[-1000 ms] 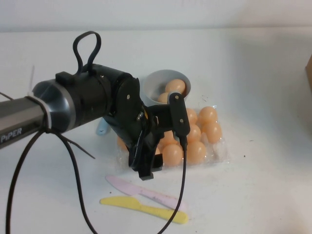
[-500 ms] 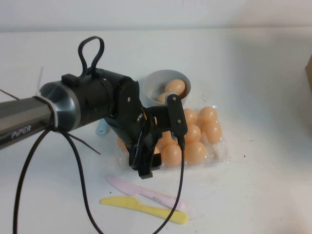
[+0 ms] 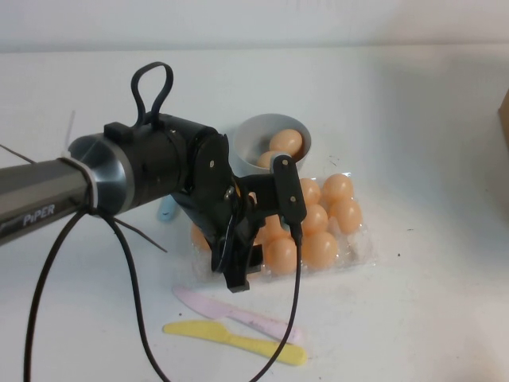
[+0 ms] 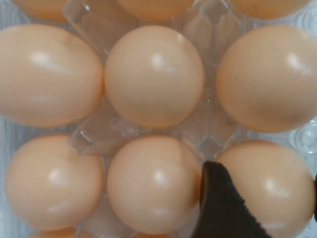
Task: Take an egg out of the egg box
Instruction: Pick up the egg from the plastic box, then place the egg in the bowl
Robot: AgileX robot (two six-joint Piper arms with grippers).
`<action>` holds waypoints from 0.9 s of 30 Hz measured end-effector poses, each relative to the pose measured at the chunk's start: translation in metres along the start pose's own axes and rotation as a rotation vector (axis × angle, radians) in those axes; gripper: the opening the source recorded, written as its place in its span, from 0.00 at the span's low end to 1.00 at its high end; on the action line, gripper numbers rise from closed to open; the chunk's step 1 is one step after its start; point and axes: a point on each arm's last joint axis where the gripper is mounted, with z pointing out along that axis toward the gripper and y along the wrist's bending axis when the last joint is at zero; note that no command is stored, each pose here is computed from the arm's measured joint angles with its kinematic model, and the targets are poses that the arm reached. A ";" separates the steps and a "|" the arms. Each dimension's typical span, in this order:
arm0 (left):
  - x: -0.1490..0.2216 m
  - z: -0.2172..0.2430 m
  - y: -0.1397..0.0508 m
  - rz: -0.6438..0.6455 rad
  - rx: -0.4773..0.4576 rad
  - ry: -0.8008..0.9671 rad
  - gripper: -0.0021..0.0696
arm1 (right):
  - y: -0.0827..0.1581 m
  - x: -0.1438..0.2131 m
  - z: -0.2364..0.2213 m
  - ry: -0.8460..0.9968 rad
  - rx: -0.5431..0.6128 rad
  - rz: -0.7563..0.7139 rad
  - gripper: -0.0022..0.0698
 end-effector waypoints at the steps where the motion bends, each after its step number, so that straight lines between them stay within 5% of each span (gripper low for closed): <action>1: 0.000 0.000 0.000 0.002 0.000 0.002 0.48 | 0.000 0.000 0.000 0.000 0.000 0.000 0.01; 17: 0.000 -0.057 0.000 -0.066 -0.114 -0.033 0.47 | 0.000 0.000 0.000 0.000 0.000 0.000 0.01; 27: -0.023 -0.078 0.024 -0.088 -0.410 -0.336 0.47 | 0.000 0.000 0.000 0.000 0.000 0.000 0.01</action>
